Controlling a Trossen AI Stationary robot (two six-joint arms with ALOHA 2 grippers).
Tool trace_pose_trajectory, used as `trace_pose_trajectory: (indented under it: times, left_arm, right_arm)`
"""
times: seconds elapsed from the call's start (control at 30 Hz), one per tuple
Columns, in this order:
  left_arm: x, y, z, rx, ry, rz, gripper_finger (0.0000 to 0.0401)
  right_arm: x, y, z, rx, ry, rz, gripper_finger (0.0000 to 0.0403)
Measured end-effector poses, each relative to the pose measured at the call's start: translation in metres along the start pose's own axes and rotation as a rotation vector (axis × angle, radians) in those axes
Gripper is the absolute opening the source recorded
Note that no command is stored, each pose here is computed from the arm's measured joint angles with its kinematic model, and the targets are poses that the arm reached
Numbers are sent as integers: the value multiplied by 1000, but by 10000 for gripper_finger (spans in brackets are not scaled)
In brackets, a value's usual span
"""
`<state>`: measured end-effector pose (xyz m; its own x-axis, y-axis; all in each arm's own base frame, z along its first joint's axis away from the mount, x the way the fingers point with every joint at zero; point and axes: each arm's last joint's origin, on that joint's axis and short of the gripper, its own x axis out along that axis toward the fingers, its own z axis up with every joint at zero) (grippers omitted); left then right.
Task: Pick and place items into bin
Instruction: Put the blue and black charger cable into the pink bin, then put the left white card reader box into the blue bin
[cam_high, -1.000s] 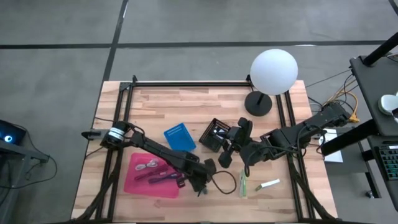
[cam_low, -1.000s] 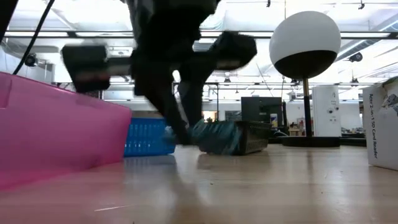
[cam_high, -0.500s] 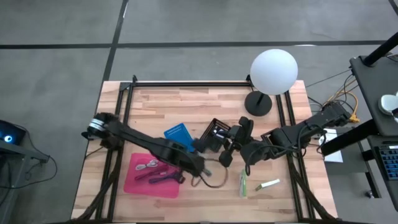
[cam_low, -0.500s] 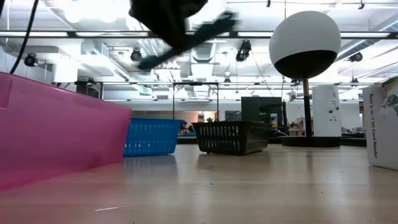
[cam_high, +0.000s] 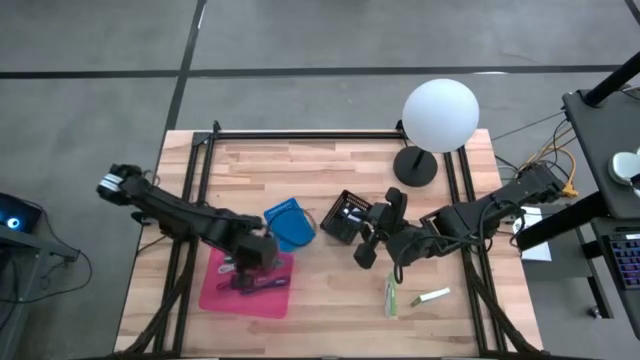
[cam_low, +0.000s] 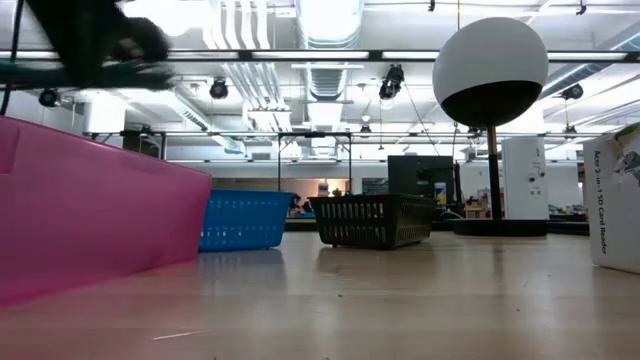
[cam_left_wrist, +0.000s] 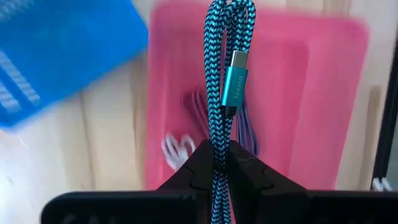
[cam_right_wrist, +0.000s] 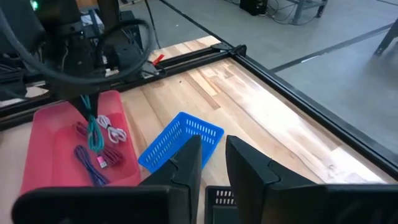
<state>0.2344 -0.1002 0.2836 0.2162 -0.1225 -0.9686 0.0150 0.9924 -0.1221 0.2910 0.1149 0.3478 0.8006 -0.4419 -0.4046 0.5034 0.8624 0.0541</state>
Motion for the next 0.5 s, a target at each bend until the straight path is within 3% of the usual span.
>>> trace_pose_trajectory:
  times: [0.2,0.33,0.5]
  left_arm:
    - [20,8,-32,-113,88,8,16]
    - [29,13,-42,-197,111,19,56]
    - [29,12,-41,-192,73,-3,113]
  right_arm:
    - [0,-1,-1,-8,8,-3,59]
    - [0,-1,-2,-16,18,-2,61]
    - [0,-1,-2,-15,18,0,67]
